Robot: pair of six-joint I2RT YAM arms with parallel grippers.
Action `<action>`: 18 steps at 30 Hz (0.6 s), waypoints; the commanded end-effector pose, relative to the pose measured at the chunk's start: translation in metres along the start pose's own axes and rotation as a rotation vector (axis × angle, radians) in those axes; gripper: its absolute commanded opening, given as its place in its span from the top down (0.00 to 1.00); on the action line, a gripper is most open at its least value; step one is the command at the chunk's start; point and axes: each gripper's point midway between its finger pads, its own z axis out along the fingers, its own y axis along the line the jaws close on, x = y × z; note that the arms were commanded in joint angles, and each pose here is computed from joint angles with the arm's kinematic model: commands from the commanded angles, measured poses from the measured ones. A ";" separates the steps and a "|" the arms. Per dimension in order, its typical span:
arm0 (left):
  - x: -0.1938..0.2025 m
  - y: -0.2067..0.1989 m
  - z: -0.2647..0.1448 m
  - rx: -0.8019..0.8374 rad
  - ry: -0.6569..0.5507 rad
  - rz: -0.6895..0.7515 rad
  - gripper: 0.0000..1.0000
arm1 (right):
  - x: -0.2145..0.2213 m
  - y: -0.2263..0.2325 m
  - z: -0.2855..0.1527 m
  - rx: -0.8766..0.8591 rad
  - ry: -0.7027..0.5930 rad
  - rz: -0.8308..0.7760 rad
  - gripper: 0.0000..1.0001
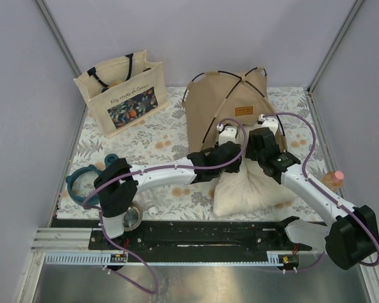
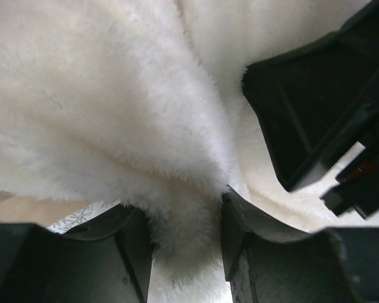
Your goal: Set up the pet tent
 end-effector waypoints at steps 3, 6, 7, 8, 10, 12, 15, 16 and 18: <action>-0.038 -0.036 -0.005 0.096 -0.138 -0.055 0.65 | -0.018 0.083 -0.036 -0.498 -0.054 0.010 0.56; -0.035 -0.033 -0.004 0.094 -0.140 -0.060 0.66 | -0.016 0.074 -0.028 -0.423 -0.029 0.037 0.57; -0.035 -0.033 -0.003 0.092 -0.139 -0.058 0.67 | -0.014 0.065 -0.020 -0.355 -0.020 0.044 0.54; -0.035 -0.033 -0.002 0.093 -0.141 -0.054 0.67 | -0.013 0.053 -0.012 -0.268 -0.015 0.053 0.48; -0.038 -0.033 -0.003 0.088 -0.150 -0.045 0.66 | -0.008 0.025 0.001 -0.083 0.003 0.086 0.43; -0.043 -0.029 -0.002 0.075 -0.163 -0.043 0.66 | -0.007 0.009 0.005 0.020 0.009 0.106 0.38; -0.054 -0.025 0.000 0.076 -0.180 -0.052 0.66 | -0.002 -0.002 0.002 0.070 0.014 0.127 0.26; -0.057 -0.025 0.000 0.082 -0.184 -0.049 0.66 | -0.003 -0.004 -0.001 0.072 0.009 0.134 0.21; -0.063 -0.027 0.000 0.086 -0.196 -0.042 0.64 | -0.003 -0.009 -0.009 0.078 -0.001 0.135 0.12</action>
